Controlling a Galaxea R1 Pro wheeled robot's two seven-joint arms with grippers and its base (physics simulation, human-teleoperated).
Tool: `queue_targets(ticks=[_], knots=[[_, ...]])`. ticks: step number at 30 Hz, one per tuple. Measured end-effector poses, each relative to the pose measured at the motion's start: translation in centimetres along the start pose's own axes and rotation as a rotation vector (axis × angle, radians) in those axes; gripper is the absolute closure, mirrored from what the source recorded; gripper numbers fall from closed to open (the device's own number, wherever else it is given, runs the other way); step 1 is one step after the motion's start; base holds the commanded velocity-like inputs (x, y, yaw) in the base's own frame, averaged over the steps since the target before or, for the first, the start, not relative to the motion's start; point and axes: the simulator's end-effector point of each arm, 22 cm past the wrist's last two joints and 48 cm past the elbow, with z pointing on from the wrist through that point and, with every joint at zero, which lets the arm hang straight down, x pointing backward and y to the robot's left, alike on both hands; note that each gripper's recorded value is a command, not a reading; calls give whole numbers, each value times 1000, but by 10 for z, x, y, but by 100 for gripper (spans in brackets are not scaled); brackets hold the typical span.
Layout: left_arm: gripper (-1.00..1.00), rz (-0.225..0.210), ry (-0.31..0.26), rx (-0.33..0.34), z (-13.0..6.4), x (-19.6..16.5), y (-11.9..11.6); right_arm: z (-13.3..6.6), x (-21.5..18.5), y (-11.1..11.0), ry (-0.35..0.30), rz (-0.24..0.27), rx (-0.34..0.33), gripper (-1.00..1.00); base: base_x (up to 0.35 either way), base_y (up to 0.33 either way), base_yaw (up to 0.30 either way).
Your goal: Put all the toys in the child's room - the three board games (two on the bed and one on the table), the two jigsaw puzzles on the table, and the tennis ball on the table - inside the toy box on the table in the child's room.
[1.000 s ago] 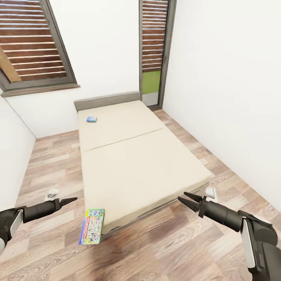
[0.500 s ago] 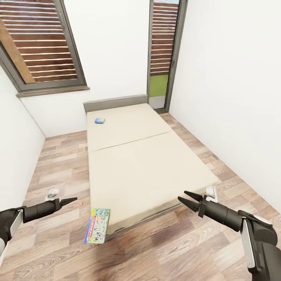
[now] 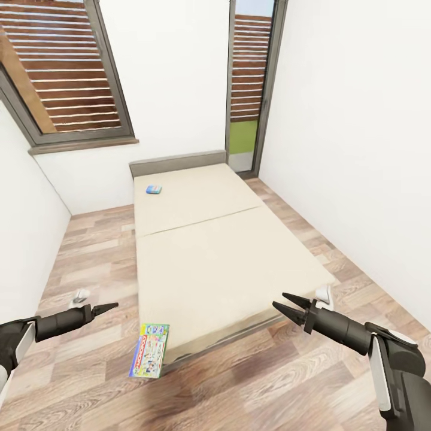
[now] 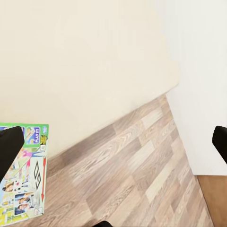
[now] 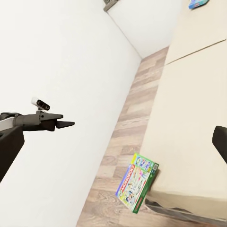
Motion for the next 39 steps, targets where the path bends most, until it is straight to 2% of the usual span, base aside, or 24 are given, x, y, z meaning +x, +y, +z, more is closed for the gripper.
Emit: queue_targets(ticks=[19, 39], knots=[[-100, 20, -23, 11, -7, -12, -12, -3, -11, 11, -16, -25, -9, -100, 0, 0, 24], [-100, 40, -45, 22, -14, -23, -23, -6, -21, 22, -32, -51, -19, -100, 0, -7, 161]])
